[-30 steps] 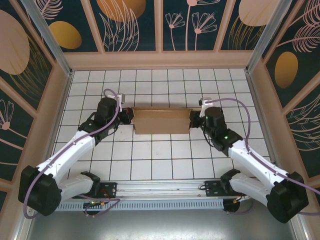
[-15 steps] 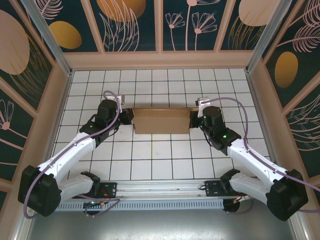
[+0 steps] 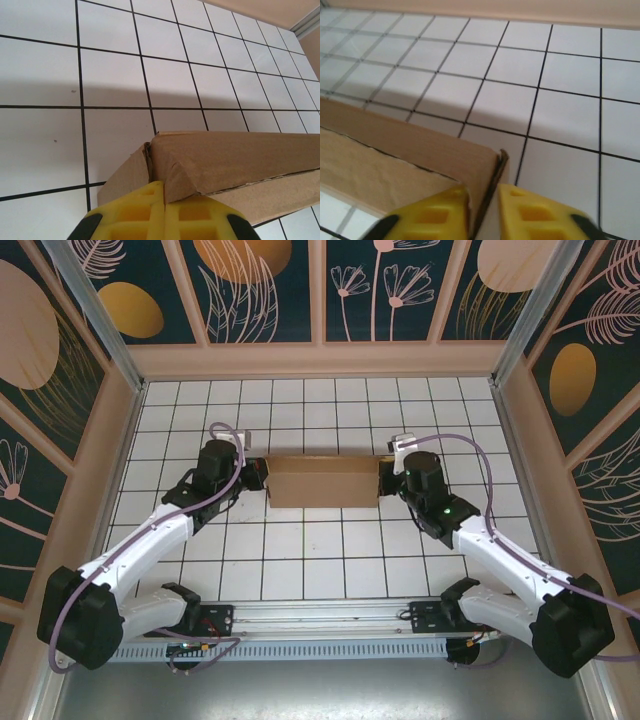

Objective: Fold the paper box

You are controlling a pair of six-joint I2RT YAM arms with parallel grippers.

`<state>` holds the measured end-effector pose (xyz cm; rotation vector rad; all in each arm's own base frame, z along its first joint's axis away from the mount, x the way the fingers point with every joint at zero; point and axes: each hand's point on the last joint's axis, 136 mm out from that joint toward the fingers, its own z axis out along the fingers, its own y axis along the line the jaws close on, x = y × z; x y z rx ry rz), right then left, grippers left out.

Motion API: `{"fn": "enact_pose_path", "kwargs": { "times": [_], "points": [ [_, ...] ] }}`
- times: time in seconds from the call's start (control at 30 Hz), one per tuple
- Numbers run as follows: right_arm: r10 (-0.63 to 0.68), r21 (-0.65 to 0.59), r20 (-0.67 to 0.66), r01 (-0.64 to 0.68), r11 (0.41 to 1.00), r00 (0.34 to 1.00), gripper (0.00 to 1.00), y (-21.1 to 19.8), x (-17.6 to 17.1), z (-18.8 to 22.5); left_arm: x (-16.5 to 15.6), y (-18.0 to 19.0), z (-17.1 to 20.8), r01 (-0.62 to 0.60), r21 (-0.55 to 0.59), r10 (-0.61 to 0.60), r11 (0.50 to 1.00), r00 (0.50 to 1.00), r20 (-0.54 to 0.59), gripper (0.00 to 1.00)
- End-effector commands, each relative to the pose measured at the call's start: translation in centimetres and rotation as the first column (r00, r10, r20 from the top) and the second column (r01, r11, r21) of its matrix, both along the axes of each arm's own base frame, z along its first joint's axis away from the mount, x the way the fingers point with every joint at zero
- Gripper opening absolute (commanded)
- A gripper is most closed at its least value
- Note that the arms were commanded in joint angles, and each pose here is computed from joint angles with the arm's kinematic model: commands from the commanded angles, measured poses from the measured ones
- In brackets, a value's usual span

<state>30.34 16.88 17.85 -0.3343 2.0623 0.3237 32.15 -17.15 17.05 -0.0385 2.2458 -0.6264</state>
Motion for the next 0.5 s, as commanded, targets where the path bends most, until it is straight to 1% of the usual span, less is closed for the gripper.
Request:
{"fn": "enact_pose_path", "kwargs": {
  "times": [0.0,0.03,0.1,0.2,0.27,0.37,0.4,0.47],
  "points": [
    [0.052,0.000,-0.040,-0.053,0.999,0.998,0.38,0.1,-1.5,-0.5,-4.0,3.4,-7.3,-0.021,0.185,0.071,0.982,0.961,-0.269,0.00],
    [0.076,0.030,-0.012,-0.075,0.997,0.997,0.45,0.5,-1.7,0.7,-3.9,3.4,-7.1,-0.019,0.189,0.070,0.982,0.961,-0.267,0.00],
    [0.103,0.078,0.038,-0.105,0.991,0.994,0.56,1.0,-1.9,2.8,-3.8,3.4,-6.9,-0.016,0.195,0.068,0.981,0.961,-0.266,0.00],
    [0.176,0.147,0.086,-0.187,0.971,0.981,0.66,2.1,-2.7,5.6,-3.7,3.3,-6.9,-0.012,0.197,0.065,0.980,0.962,-0.266,0.00],
    [0.225,0.181,0.096,-0.239,0.954,0.970,0.68,2.8,-3.4,6.8,-3.7,3.2,-6.9,-0.007,0.199,0.061,0.980,0.962,-0.266,0.00],
    [0.223,0.256,0.096,-0.240,0.936,0.970,0.69,2.2,-2.9,8.2,-3.7,3.1,-6.9,0.001,0.207,0.054,0.978,0.964,-0.259,0.00],
    [0.208,0.288,0.088,-0.225,0.931,0.974,0.69,1.9,-2.5,8.6,-3.7,3.0,-6.9,0.005,0.208,0.051,0.978,0.965,-0.259,0.00],
    [0.124,0.370,0.051,-0.134,0.919,0.991,0.68,0.7,-1.2,9.1,-3.6,2.9,-6.8,0.008,0.210,0.047,0.978,0.965,-0.257,0.00]
  ]
}}
